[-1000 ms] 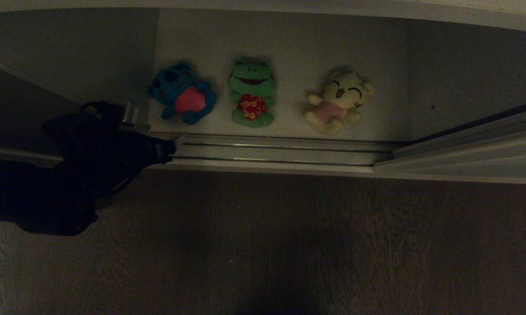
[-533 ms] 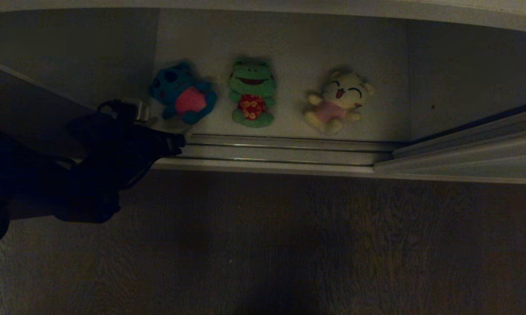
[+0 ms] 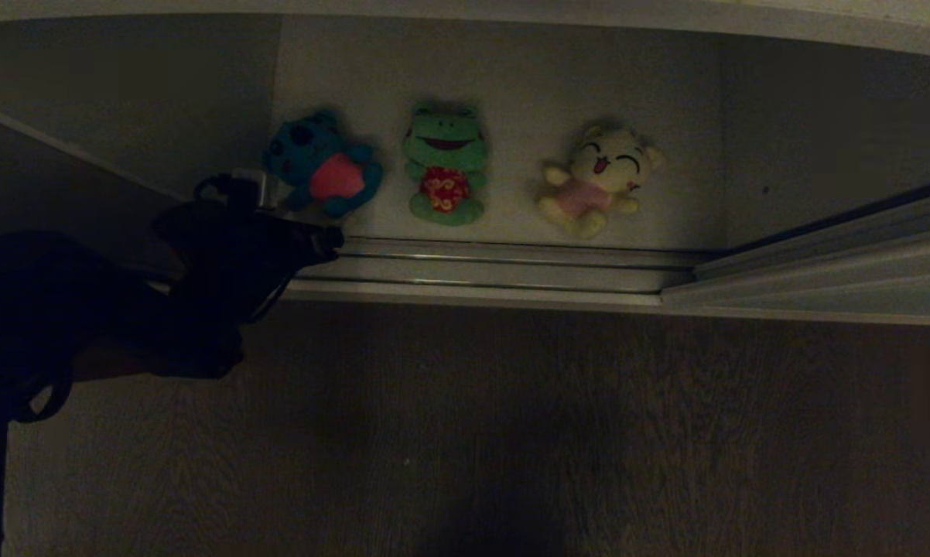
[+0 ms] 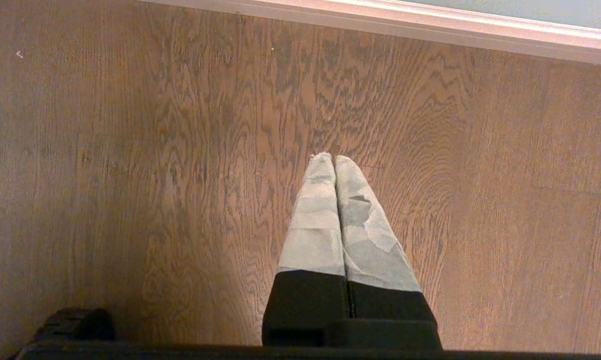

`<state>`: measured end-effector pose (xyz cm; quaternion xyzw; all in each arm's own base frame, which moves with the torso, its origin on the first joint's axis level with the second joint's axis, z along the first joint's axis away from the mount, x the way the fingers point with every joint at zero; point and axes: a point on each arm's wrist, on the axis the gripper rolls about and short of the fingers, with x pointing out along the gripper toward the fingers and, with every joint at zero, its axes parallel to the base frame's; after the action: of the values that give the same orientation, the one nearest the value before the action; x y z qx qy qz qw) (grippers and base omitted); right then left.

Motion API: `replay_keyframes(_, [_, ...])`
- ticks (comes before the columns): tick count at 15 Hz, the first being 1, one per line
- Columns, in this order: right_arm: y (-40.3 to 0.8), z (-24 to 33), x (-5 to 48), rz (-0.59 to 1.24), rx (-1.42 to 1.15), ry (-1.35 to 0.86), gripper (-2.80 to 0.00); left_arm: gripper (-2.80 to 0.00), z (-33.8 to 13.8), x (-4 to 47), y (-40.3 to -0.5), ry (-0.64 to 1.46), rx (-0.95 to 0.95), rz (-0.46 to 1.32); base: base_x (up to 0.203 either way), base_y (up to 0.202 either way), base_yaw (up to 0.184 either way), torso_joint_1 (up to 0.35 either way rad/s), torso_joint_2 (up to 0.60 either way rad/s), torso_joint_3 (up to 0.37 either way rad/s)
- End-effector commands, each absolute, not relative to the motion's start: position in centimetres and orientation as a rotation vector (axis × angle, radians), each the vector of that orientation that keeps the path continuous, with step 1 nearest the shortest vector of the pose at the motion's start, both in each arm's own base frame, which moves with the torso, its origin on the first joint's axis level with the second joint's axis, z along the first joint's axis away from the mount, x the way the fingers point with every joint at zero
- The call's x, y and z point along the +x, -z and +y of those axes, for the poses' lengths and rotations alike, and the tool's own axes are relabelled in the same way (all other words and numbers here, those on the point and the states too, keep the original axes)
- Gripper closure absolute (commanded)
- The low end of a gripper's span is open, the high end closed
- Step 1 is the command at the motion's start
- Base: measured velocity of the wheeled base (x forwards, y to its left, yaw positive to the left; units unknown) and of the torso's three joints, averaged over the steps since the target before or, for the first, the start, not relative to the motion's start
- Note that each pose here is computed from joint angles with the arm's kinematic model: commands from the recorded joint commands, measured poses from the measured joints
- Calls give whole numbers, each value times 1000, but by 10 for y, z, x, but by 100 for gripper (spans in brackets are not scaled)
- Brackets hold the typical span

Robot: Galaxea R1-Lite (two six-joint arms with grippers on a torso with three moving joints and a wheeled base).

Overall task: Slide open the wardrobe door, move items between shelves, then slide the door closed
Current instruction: Place the blue doll on the higher shelf

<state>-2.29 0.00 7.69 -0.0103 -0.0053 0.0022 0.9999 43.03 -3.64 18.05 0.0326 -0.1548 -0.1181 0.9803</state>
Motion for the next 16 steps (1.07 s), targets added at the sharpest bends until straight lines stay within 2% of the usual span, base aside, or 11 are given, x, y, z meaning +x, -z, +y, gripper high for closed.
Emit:
replay_keyframes(1, [-77,0,-23,-12,-21,-4,0,-280,-38,441,-170,242,65,-313,0,0,0,0,0,0])
replay_keyframes(5, [-77,0,-23,-12,-21,-6,0,-280,-40,454,-171,214,56,-382,0,0,0,0,0,0])
replay_keyframes(6, [-77,0,-23,-12,-21,-4,0,0,-41,456,-175,210,30,-395,0,0,0,0,0,0])
replay_keyframes(8, [-77,0,-23,-12,-21,-6,0,0,-42,460,-179,221,-36,-403,0,0,0,0,0,0])
replay_keyframes(11, [-77,0,-23,-12,-21,-4,0,0,-49,463,-170,234,-44,-387,0,0,0,0,0,0])
replay_keyframes(16, [-77,0,-23,-12,-21,-4,0,0,-51,457,-178,239,-46,-403,0,0,0,0,0,0])
